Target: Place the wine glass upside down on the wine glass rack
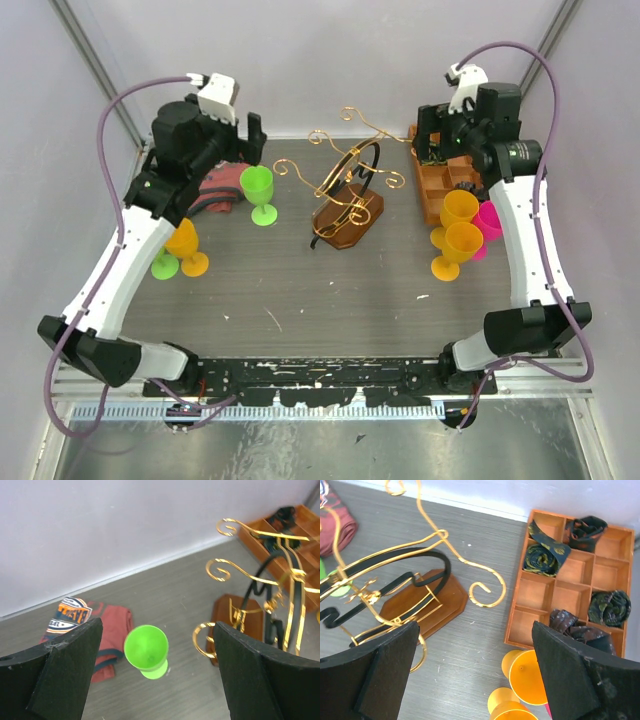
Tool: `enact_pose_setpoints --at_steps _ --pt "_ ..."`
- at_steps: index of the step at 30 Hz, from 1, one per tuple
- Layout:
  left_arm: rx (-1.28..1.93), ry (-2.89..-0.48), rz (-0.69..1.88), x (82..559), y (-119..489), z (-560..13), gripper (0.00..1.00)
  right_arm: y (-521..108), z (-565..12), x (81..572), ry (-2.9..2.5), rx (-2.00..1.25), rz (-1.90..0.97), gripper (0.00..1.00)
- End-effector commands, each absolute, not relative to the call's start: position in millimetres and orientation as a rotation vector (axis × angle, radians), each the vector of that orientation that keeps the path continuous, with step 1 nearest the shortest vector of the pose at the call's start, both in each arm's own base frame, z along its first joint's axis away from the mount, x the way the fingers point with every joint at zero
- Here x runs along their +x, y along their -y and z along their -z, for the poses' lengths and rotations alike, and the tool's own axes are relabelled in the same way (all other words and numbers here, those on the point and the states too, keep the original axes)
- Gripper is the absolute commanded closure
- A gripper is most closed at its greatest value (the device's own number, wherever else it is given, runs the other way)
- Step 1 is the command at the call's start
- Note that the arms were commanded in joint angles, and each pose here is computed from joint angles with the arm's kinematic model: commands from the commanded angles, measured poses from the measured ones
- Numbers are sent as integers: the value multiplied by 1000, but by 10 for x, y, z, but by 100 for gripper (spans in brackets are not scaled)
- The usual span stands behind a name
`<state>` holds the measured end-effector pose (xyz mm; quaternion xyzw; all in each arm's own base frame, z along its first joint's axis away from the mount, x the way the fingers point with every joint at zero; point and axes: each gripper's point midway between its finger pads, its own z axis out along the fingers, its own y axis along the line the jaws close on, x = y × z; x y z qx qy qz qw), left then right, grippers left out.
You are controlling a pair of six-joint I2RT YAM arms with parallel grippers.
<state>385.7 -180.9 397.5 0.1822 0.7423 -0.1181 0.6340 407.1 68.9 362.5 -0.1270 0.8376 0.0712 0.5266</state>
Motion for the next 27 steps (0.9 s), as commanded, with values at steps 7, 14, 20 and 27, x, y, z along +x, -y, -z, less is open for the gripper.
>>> enact_pose_setpoints --at_steps 7,14,20,27 --pt "235 -1955 169 4435 1291 -3370 2 -138 -3835 4107 -1925 -15 -38 0" --pt "233 -1920 232 4579 1403 -3369 2 280 -3202 4035 -2065 121 33 6" --pt "240 -1925 248 4663 1456 -3358 2 469 -2818 4023 -2161 148 104 21" --pt "264 -1945 227 4668 1425 -3296 2 511 -2545 4118 -2241 19 151 39"
